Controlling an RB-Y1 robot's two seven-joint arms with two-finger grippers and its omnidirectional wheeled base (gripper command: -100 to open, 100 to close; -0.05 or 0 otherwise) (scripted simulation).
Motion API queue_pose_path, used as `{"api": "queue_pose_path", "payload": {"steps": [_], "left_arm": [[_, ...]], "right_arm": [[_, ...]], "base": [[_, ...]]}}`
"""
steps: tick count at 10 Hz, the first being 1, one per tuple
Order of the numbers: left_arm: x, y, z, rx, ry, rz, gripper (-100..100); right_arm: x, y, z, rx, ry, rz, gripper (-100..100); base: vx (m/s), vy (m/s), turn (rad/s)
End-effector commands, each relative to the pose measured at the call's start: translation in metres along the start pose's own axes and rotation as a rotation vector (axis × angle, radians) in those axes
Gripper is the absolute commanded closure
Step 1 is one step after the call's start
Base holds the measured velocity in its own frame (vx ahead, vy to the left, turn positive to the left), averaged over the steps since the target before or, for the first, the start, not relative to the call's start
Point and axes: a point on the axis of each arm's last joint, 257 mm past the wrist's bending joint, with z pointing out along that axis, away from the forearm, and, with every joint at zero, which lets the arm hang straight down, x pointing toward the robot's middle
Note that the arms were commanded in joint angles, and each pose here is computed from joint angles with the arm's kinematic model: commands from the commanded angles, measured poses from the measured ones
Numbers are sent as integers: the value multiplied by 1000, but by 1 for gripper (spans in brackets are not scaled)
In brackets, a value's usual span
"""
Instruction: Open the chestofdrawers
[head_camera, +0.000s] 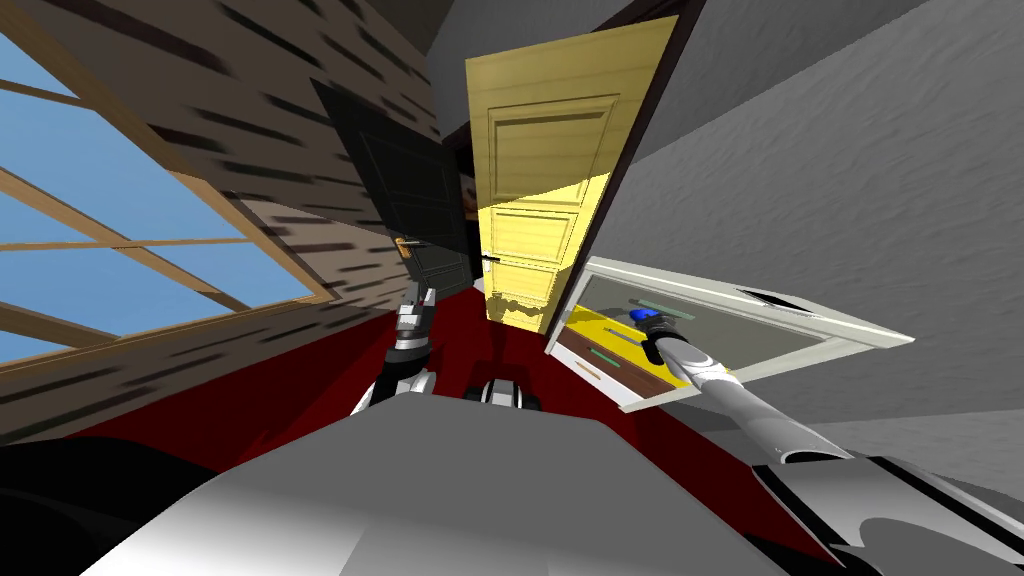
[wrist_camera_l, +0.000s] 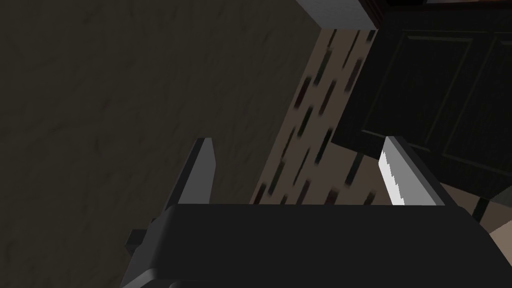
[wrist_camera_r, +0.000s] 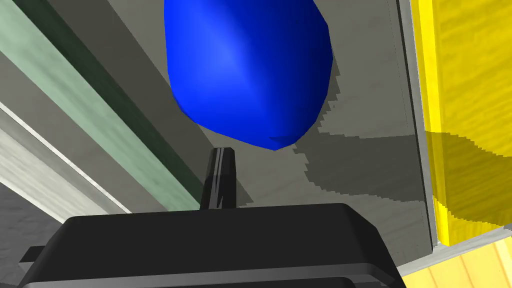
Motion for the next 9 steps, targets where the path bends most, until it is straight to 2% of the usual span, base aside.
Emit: {"api": "queue_pose_path", "payload": {"steps": [1,2,3,9], "left_arm": [[0,0,0,0,0,0,0],[0,0,0,0,0,0,0],[0,0,0,0,0,0,0],[0,0,0,0,0,0,0]], "right_arm": [[-2,-5,1,6,-1,-2,100],[-2,-15,4,0,-4,10,-100],[-2,-15,4,0,-4,10,-100],[-3,-47,11,-19,-16,54,-100]], "base": [[-4,15,2],[15,43,5],[29,42,0],[36,45,3]]}}
